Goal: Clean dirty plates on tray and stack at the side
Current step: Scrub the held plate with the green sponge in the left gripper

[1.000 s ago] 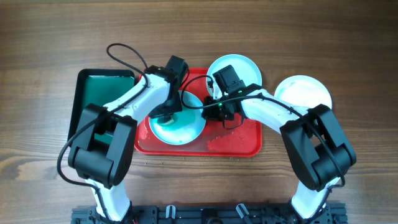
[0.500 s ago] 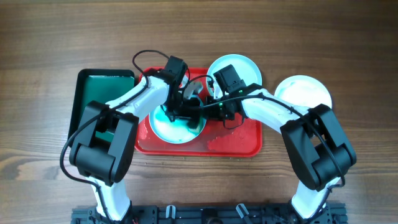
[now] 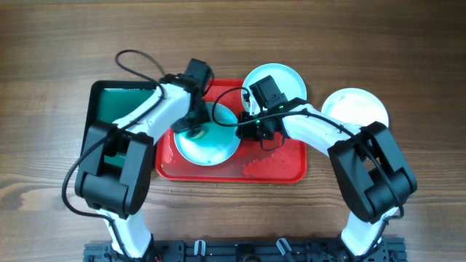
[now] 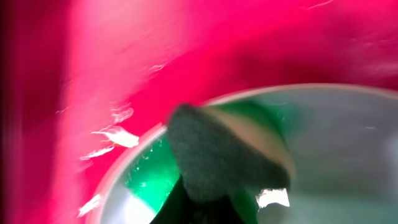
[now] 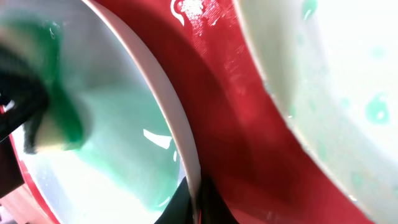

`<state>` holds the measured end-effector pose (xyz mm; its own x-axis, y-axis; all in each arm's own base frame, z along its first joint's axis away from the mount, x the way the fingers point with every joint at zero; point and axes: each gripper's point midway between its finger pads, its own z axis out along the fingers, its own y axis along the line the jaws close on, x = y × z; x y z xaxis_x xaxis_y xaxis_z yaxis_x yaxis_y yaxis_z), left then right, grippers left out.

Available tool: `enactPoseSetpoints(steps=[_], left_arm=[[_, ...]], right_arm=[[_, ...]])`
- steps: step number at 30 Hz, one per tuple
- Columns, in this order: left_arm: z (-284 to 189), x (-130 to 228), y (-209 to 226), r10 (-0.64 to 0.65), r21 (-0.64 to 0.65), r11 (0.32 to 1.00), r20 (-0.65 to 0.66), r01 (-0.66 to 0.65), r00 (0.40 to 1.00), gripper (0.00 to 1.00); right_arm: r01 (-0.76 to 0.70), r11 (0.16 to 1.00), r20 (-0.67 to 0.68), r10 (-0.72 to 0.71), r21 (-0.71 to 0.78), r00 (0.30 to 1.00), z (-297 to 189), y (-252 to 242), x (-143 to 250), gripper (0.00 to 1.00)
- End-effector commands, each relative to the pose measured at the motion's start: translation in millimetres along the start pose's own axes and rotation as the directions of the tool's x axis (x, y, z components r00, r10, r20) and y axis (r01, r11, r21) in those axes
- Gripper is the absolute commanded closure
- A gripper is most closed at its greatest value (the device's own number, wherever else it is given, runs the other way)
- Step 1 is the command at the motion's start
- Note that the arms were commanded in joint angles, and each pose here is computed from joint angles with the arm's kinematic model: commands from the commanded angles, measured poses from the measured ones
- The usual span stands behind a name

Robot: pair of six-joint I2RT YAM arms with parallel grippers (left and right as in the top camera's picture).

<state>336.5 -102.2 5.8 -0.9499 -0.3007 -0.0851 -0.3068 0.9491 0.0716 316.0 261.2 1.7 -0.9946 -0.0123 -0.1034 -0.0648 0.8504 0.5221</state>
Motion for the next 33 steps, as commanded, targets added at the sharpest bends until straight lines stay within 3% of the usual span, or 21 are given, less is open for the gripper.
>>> enactPoseSetpoints(steps=[1,4,7,10,15,19,20,22,24,26,29,33], left_arm=[[20,32,42,-0.046,-0.140,0.990,-0.149,0.025,0.988,0.96],[12,70,12,0.216,0.107,0.976,-0.328,-0.191,0.919,0.96],[-7,102,-20,0.470,0.411,0.856,-0.365,-0.314,0.804,0.96],[-22,115,-40,0.606,0.594,0.723,-0.298,-0.354,0.738,0.96],[-18,94,-62,0.618,0.631,0.664,-0.159,-0.403,0.770,0.96],[-14,57,-89,0.540,0.632,0.658,-0.017,-0.410,0.841,0.96],[-13,48,-93,0.528,0.623,0.657,0.022,-0.425,0.849,0.96],[-2,21,-89,0.440,0.526,0.748,0.062,-0.404,0.896,0.96],[11,-6,-70,0.320,0.368,0.870,0.086,-0.329,0.943,0.96],[21,-33,-23,0.130,0.095,0.985,0.135,-0.143,0.982,0.96],[21,-36,29,-0.021,-0.141,0.989,0.174,0.046,0.984,0.96],[18,-13,62,-0.113,-0.267,0.954,0.110,0.138,0.988,0.96]], right_arm=[[-0.011,1.000,-0.028,0.011,0.000,1.000,5,-3,4,0.96],[-0.011,1.000,-0.028,0.011,-0.001,1.000,5,-3,4,0.96],[-0.012,1.000,-0.028,0.012,-0.001,1.000,5,-3,4,0.96],[-0.011,1.000,-0.029,0.011,-0.001,1.000,5,-3,4,0.96],[-0.012,1.000,-0.029,0.012,0.000,1.000,5,-3,4,0.96],[-0.012,1.000,-0.030,0.012,0.000,0.999,5,-4,4,0.96],[-0.013,1.000,-0.030,0.013,0.001,0.999,5,-4,4,0.96],[-0.013,1.000,-0.031,0.013,0.001,0.999,5,-4,5,0.96],[-0.013,1.000,-0.031,0.013,0.001,0.999,5,-4,5,0.96],[-0.013,1.000,-0.031,0.013,0.002,0.999,5,-4,5,0.96],[-0.012,1.000,-0.031,0.012,0.002,0.999,5,-4,5,0.96],[-0.012,1.000,-0.030,0.012,0.002,0.999,5,-4,5,0.96]])
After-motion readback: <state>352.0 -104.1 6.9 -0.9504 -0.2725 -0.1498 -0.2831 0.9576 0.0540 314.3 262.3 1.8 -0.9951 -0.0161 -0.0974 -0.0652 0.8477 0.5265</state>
